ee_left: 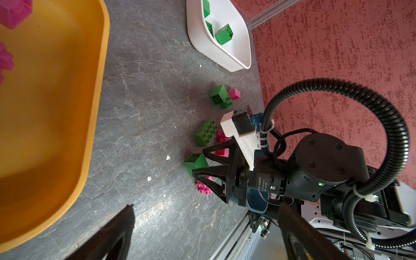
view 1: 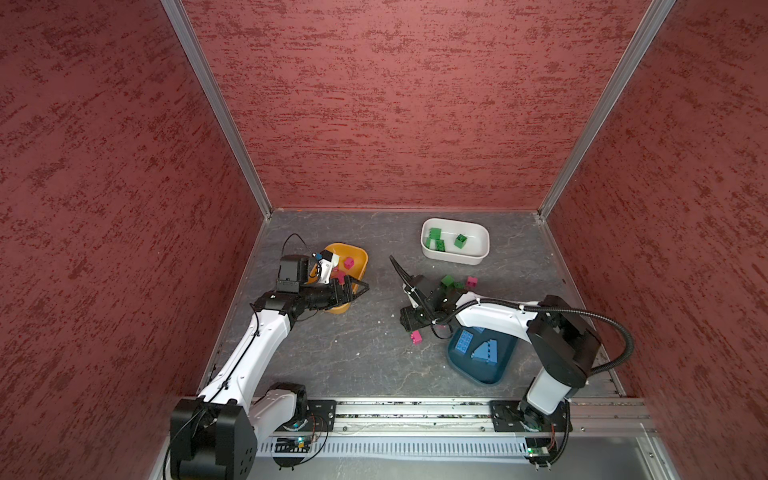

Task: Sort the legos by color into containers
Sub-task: 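Grasp the tall green brick with the right gripper and lift it over the white tub, then open the right gripper to drop the green brick into the tub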

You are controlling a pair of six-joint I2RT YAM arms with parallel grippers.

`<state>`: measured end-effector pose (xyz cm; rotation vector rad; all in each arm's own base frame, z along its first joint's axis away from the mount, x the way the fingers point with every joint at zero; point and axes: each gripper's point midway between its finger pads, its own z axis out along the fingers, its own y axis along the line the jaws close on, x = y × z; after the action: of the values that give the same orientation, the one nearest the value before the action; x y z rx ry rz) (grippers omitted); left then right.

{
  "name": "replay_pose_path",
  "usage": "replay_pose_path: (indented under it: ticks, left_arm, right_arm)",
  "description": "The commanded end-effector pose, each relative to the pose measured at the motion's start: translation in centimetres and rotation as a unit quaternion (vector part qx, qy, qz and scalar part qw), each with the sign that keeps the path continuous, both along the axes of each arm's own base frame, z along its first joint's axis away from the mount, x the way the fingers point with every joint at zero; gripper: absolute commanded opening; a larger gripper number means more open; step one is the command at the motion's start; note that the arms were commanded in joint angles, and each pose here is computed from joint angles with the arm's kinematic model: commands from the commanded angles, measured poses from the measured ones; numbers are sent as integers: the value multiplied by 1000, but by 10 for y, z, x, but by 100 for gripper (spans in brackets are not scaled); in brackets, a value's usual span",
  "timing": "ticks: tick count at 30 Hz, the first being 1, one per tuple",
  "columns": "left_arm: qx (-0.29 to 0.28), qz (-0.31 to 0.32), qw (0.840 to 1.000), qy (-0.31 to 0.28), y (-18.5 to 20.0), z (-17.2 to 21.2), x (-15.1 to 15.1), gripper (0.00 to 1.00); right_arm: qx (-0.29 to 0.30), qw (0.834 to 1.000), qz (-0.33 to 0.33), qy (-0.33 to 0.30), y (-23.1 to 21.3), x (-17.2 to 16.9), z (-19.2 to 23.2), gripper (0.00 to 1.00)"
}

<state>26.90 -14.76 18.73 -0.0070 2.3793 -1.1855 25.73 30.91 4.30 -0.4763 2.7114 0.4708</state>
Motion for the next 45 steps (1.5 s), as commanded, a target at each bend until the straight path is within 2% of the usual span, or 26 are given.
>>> replay_pose_path:
  ticks: [1,8,13,19,23,32,38,45]
  left_arm:
    - [-6,-6,1000,-8,0,3,-3,99]
    - [-8,-2,1000,-11,3,6,-2,100]
    - [-16,-5,1000,-15,2,11,-3,99]
    - [-41,0,999,-28,-1,26,9,99]
    - [-42,10,998,-45,2,38,24,99]
    - [-39,12,996,-83,12,61,54,99]
    - [-47,12,995,-92,23,67,67,99]
    - [-46,25,994,-91,34,68,73,99]
  right_arm:
    - [-28,999,-14,-12,-2,4,-1,58]
    - [-55,998,-15,-13,-3,4,-7,43]
    - [-57,998,-16,-32,-4,11,14,35]
    - [6,997,-39,-69,-15,37,67,28]
    - [43,992,-68,-93,-43,68,96,27]
    - [41,978,-141,-145,-130,159,131,27]
    - [40,971,-179,-157,-158,216,120,26]
    - [35,967,-198,-157,-164,271,89,28]
